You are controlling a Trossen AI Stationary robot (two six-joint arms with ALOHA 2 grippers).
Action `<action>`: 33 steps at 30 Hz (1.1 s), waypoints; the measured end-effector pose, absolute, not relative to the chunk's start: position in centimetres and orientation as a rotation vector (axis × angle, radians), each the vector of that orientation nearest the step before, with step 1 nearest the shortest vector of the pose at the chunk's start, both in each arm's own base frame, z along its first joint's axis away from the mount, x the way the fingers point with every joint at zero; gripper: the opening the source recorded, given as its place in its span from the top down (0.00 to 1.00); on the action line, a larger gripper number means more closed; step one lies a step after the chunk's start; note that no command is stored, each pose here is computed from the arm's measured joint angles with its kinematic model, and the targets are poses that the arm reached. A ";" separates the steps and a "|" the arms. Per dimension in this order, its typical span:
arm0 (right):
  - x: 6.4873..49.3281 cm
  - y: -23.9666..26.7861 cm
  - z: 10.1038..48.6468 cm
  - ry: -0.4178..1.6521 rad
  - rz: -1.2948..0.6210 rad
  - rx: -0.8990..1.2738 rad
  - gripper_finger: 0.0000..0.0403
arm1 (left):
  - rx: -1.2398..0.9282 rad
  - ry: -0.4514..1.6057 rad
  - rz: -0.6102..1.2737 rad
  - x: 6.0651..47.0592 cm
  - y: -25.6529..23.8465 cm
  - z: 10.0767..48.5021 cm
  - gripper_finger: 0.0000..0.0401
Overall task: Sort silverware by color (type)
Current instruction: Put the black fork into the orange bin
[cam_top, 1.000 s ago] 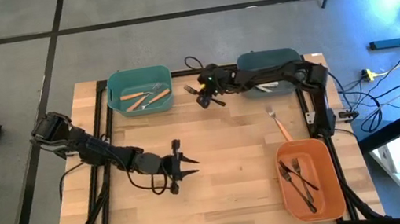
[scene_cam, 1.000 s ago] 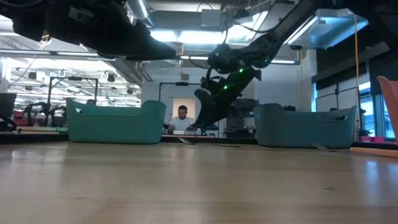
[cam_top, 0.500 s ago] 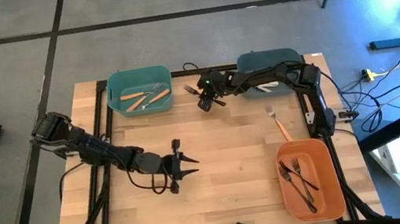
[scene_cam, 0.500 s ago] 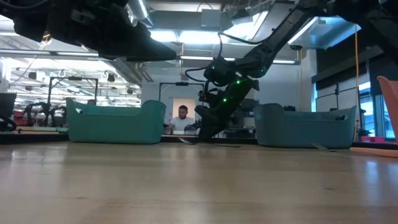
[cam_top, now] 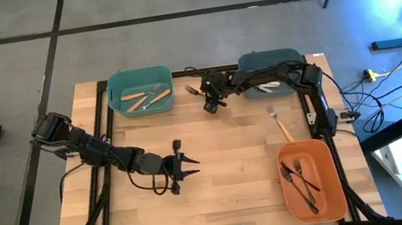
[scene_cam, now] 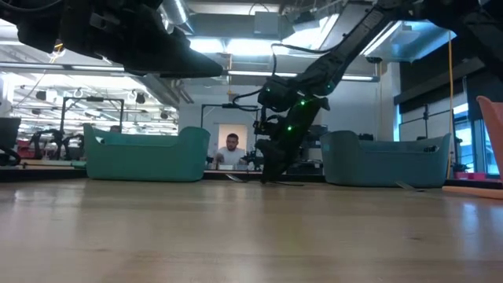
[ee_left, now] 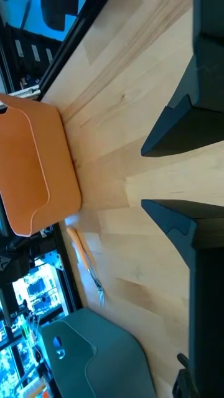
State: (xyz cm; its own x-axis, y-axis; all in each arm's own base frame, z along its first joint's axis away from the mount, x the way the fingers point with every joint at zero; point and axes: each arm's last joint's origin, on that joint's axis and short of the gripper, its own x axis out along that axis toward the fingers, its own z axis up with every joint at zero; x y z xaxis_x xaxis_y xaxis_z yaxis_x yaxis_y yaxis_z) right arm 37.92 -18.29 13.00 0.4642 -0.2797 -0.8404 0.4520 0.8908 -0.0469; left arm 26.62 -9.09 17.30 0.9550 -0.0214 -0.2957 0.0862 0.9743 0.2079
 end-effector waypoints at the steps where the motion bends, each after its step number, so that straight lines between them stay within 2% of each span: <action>1: 37.9 -18.3 13.0 0.995 -0.452 0.194 0.57 | 0.222 0.297 -0.055 26.6 -9.1 17.3 0.71; 12: 37.8 -18.2 13.8 1.077 -0.444 0.209 0.58 | 0.222 0.298 -0.049 26.6 -9.1 17.3 0.71; 15: 37.8 -18.2 13.8 1.080 -0.450 0.205 0.64 | 0.223 0.298 -0.047 26.6 -9.1 17.3 0.71; 21: 37.6 -18.1 14.5 1.082 -0.436 0.197 0.82 | 0.226 0.308 -0.048 26.6 -9.1 17.2 0.71; 25: 37.9 -18.3 14.6 1.038 -0.447 0.199 0.89 | 0.226 0.309 -0.048 26.6 -9.1 17.2 0.71; 29: 38.2 -18.4 14.0 1.026 -0.444 0.201 0.89 | 0.225 0.308 -0.048 26.6 -9.1 17.2 0.71; 33: 38.2 -18.4 13.5 1.049 -0.451 0.210 0.80 | 0.225 0.308 -0.048 26.6 -9.1 17.2 0.71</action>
